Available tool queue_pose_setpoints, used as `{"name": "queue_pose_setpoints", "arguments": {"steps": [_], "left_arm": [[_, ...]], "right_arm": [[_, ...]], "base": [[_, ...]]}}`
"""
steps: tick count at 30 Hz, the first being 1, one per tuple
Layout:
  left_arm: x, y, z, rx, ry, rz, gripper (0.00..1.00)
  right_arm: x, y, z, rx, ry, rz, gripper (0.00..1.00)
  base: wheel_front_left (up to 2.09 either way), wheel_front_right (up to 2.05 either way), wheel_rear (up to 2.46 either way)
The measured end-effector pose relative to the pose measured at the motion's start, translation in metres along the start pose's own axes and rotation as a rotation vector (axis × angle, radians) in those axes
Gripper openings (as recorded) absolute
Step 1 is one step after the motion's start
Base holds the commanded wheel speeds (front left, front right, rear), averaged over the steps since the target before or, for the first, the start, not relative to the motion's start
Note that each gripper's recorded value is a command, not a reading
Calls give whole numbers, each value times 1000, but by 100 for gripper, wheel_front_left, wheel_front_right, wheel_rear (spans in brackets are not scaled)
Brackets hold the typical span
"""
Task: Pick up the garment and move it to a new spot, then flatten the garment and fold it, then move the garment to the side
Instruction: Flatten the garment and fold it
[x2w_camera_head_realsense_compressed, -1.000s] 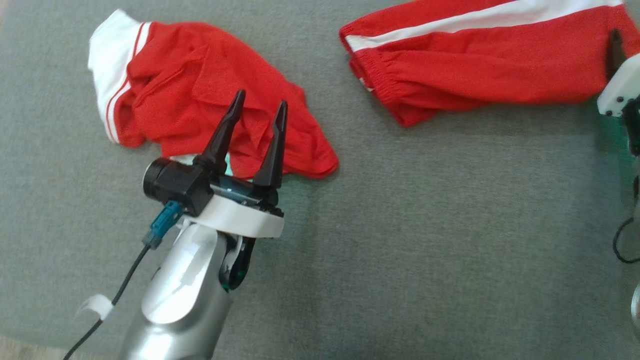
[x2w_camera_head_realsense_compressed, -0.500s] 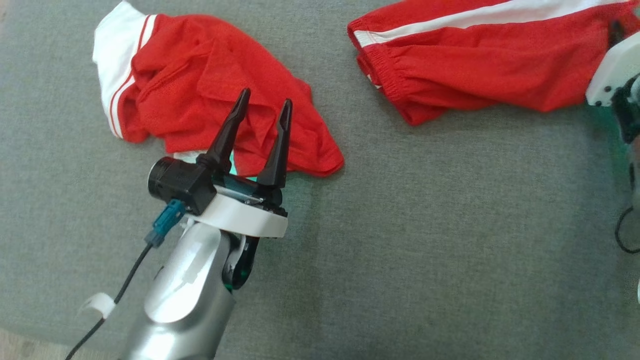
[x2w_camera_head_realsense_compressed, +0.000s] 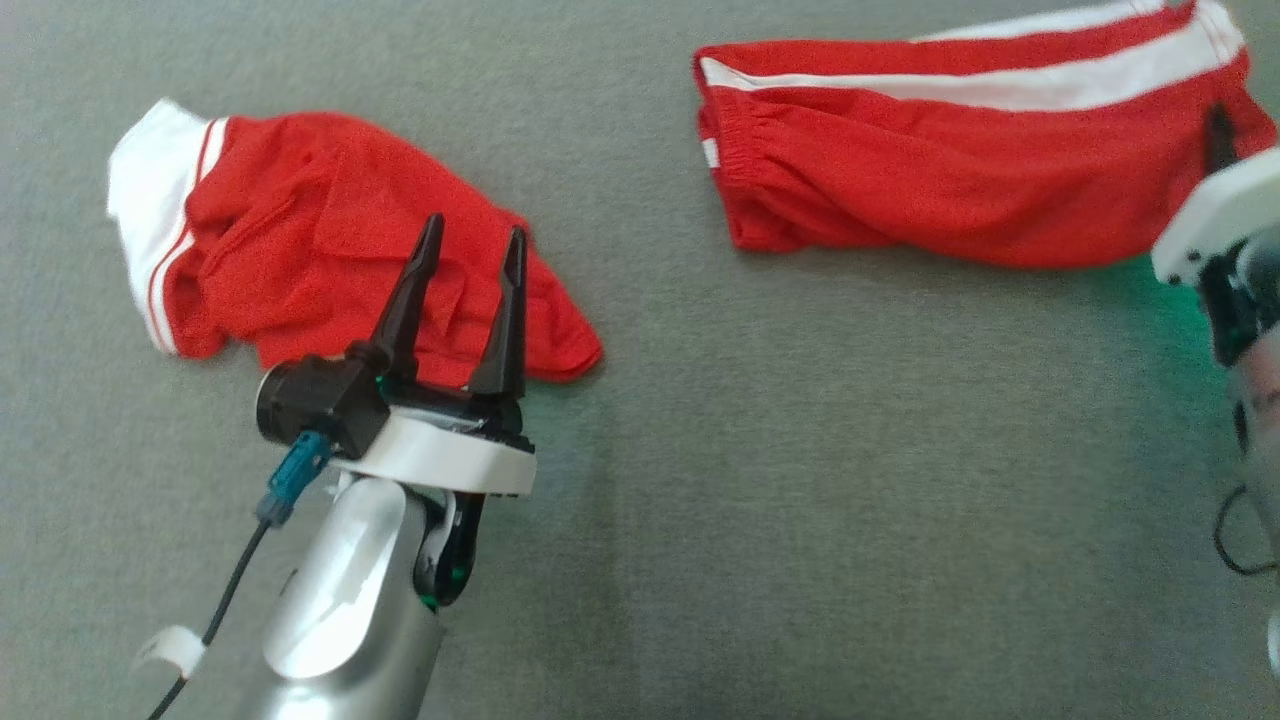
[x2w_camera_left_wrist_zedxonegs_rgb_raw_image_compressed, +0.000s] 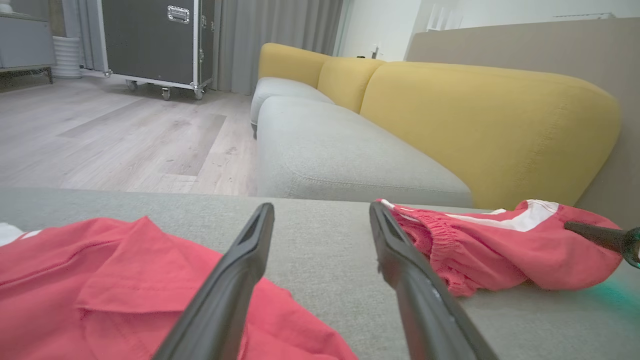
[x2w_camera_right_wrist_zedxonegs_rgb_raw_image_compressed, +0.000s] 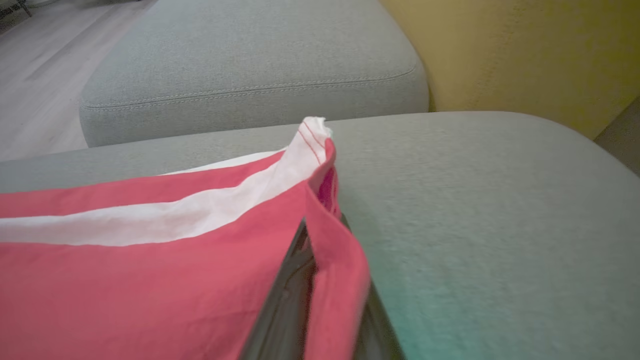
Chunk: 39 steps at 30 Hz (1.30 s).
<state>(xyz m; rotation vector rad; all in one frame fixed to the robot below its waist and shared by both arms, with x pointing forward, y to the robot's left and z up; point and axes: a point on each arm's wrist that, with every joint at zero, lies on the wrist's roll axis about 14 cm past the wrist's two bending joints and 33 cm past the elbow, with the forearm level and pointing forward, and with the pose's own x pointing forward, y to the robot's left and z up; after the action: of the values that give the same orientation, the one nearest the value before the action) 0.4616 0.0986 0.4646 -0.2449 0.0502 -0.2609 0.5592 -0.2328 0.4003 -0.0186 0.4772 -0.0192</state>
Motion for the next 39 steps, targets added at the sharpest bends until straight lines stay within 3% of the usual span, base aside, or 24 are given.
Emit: {"name": "queue_pose_setpoints", "arguments": {"steps": [6,10,14,20,32,39], "left_arm": [[-1,-22,9,-6,-25,-56,100],[-1,-28,15,-5,-41,-71,100],[-4,-22,11,-7,-31,-53,100],[-14,-12,13,-4,-31,-24,100],[-31,-12,27,8,-62,-6,100],[-39,-3,24,9,-54,25,100]], "right_arm": [[-40,-75,0,20,-26,-148,0],[-52,-94,-2,35,-28,-190,0],[-48,-90,-7,64,-23,-188,0],[-42,-61,3,91,-75,-133,0],[-53,52,66,98,-281,119,0],[-55,113,75,88,-312,262,0]], "base": [[0,0,0],[0,0,0],[0,0,0],[0,0,0],[0,0,0],[0,0,0]]}}
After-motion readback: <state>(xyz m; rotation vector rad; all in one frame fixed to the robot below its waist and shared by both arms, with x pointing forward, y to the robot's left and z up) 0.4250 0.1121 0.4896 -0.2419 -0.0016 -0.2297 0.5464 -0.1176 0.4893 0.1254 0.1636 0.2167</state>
